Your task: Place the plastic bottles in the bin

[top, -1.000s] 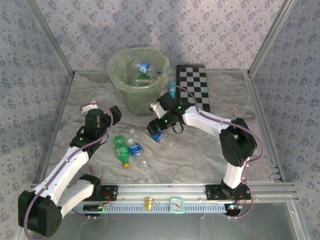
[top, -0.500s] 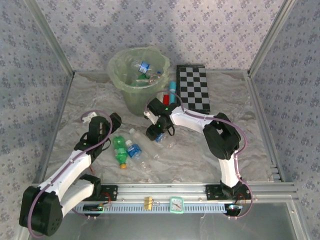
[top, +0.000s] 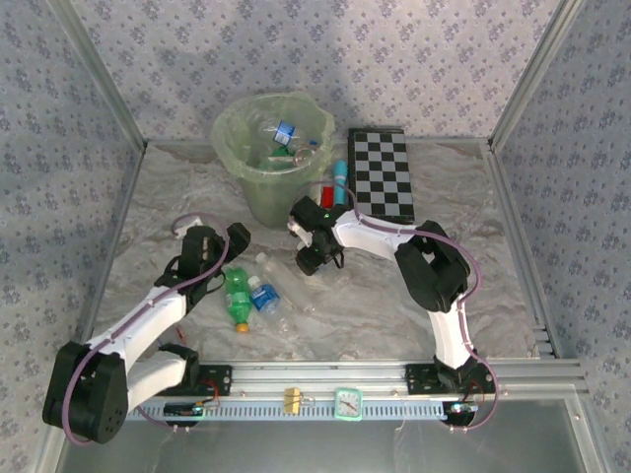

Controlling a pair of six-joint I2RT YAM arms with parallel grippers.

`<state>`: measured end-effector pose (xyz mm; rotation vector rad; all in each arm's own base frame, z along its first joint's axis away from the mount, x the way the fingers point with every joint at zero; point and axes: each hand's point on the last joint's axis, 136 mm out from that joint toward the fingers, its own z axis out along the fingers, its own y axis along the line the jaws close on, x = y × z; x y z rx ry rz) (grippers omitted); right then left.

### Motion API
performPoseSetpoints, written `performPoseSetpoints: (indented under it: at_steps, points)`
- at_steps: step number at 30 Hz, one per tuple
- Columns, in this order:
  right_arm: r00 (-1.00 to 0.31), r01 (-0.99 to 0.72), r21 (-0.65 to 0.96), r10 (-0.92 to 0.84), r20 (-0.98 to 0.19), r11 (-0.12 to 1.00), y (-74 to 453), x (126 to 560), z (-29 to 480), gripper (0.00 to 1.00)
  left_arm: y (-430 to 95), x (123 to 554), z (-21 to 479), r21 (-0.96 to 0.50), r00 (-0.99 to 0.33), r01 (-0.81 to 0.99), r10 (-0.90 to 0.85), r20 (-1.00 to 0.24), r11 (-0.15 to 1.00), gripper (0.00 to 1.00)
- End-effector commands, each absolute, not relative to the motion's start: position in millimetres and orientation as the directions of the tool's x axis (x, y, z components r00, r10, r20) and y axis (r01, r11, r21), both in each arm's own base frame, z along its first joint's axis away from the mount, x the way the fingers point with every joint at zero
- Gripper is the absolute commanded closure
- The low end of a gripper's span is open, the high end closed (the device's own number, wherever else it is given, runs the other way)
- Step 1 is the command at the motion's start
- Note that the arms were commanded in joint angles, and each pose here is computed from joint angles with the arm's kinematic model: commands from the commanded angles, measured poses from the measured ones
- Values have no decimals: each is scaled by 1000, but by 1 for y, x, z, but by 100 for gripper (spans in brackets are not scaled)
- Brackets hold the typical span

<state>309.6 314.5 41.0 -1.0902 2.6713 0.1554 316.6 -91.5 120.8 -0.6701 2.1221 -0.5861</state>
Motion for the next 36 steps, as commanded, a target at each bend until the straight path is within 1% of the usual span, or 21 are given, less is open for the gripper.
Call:
performPoseSetpoints:
  at_steps: [1,3,6,9,11,15,18,21,24,27,30,36]
  points:
    - [-702,-687,49,-643,-306,725,316,308,54,39,-106,326,143,-644,-518,-186,-631,-577,742,0]
    - [-701,-680,71,-618,-355,730,316,312,65,42,-111,326,145,-643,-526,-167,-619,-583,747,0]
    - [-720,-646,146,-535,-443,749,314,319,88,45,-124,327,151,-641,-538,-117,-591,-601,758,0]
    - [-749,-587,244,-404,-525,772,302,328,116,48,-141,326,158,-646,-547,-51,-562,-620,762,0]
    - [-772,-536,318,-301,-560,782,291,335,132,49,-152,326,161,-652,-555,-13,-548,-626,758,0]
    - [-812,-367,484,-19,-584,794,254,352,156,52,-184,323,168,-675,-589,93,-506,-630,732,0]
    - [-794,-273,613,186,-579,742,229,363,177,53,-214,319,175,-681,-623,184,-452,-638,709,0]
    - [-760,-226,691,319,-566,687,211,368,195,52,-251,313,183,-681,-659,289,-376,-651,673,0]
    - [-746,-213,725,370,-554,655,207,368,206,52,-288,304,192,-686,-689,391,-299,-660,613,0]
    - [-746,-226,749,384,-544,622,210,366,216,52,-321,297,196,-699,-719,462,-230,-656,547,0]
    - [-749,-225,765,394,-532,604,211,365,219,53,-347,290,199,-714,-741,512,-175,-649,478,0]
    - [-760,-233,796,406,-508,559,218,361,223,53,-383,278,200,-723,-766,567,-70,-639,396,0]
